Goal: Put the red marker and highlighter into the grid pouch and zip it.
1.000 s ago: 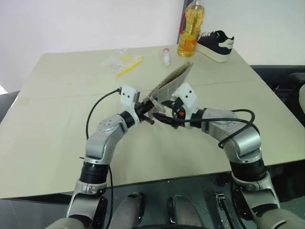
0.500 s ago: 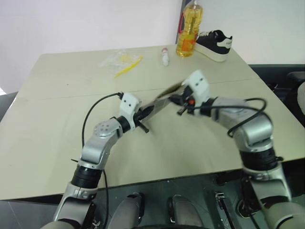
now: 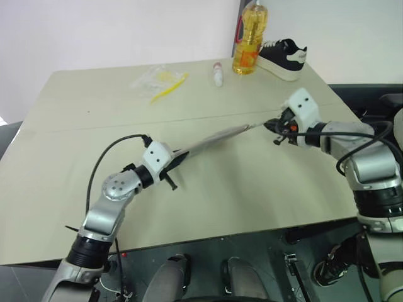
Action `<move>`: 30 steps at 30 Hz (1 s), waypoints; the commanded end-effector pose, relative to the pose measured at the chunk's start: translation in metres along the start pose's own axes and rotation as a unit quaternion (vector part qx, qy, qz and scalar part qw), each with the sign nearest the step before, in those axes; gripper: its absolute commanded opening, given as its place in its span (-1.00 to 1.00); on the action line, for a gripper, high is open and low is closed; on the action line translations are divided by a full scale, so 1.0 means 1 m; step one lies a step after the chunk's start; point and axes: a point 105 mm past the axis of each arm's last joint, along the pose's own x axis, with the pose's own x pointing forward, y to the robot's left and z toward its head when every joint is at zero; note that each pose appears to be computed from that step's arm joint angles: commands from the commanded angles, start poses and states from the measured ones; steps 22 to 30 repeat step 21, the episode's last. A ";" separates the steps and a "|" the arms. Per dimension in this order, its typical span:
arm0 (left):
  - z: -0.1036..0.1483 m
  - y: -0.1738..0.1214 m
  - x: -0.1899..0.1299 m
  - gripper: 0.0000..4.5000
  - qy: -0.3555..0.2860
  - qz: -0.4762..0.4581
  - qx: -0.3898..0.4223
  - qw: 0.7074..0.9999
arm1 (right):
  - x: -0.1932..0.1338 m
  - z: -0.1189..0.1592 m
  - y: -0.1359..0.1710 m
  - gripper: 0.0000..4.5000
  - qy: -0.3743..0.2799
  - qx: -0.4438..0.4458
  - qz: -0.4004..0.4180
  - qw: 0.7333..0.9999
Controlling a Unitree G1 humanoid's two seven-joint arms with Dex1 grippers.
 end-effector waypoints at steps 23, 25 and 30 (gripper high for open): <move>-0.065 0.034 -0.125 0.98 0.113 0.189 -0.124 0.968 | -0.034 -0.054 0.003 0.98 -0.075 0.054 0.047 0.995; -0.065 0.034 -0.125 0.98 0.113 0.189 -0.124 0.968 | -0.034 -0.054 0.003 0.98 -0.075 0.054 0.047 0.995; -0.065 0.034 -0.125 0.98 0.113 0.189 -0.124 0.968 | -0.034 -0.054 0.003 0.98 -0.075 0.054 0.047 0.995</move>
